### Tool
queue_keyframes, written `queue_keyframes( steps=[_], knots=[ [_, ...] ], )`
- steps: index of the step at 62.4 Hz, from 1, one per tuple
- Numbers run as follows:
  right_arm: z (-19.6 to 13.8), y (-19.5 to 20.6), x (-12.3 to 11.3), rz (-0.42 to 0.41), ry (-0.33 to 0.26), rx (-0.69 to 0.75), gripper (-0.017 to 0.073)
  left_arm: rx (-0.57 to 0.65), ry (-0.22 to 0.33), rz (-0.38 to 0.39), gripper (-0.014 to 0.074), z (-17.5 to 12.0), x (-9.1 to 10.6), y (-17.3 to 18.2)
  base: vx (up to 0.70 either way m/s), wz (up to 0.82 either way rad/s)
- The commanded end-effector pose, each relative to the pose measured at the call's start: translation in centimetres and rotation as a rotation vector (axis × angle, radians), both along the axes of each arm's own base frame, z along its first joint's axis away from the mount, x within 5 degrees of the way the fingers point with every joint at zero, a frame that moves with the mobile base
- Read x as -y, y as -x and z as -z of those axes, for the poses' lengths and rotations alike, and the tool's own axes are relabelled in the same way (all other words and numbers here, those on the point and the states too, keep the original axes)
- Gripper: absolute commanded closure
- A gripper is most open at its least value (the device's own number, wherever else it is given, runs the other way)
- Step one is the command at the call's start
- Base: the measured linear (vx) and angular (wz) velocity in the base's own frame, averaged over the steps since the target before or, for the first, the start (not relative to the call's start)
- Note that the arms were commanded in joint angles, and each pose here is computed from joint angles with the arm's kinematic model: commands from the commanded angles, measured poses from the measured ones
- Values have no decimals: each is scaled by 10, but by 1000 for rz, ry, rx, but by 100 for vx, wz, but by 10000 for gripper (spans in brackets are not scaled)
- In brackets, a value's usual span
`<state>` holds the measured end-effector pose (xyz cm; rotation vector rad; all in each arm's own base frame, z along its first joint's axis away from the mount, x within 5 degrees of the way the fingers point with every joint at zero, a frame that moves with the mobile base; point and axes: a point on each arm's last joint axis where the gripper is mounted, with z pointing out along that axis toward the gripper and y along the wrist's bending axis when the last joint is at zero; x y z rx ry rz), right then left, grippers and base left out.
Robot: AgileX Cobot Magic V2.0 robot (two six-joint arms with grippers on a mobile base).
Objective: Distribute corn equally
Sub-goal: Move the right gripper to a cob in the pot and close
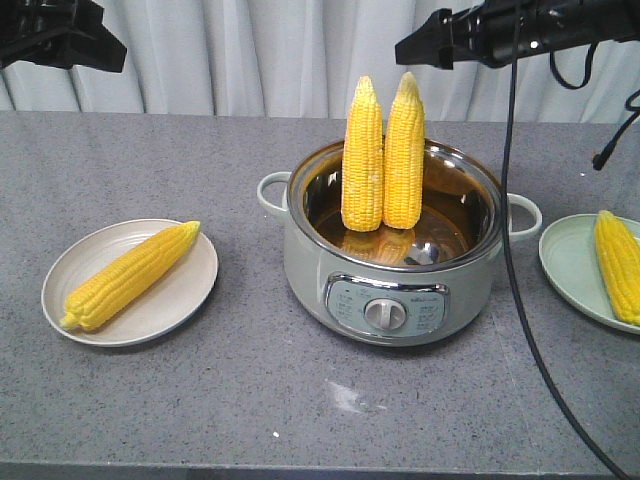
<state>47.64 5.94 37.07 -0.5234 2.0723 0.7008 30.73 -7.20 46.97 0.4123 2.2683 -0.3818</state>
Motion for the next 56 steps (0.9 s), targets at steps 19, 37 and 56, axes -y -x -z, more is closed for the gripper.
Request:
queue_keyframes(
  steps=[19, 37, 56],
  knots=[
    [1, 4, -6, -91, -36, -42, -38, 95, 53, -8, 186, -22, 0, 12, 0, 0],
    [6, 7, -8, -136, -27, -86, 242, 95, 53, -8, 186, -22, 0, 12, 0, 0],
    [3, 10, -10, -198, -22, -36, 573, 94, 53, -8, 186, -22, 0, 12, 0, 0]
  ],
)
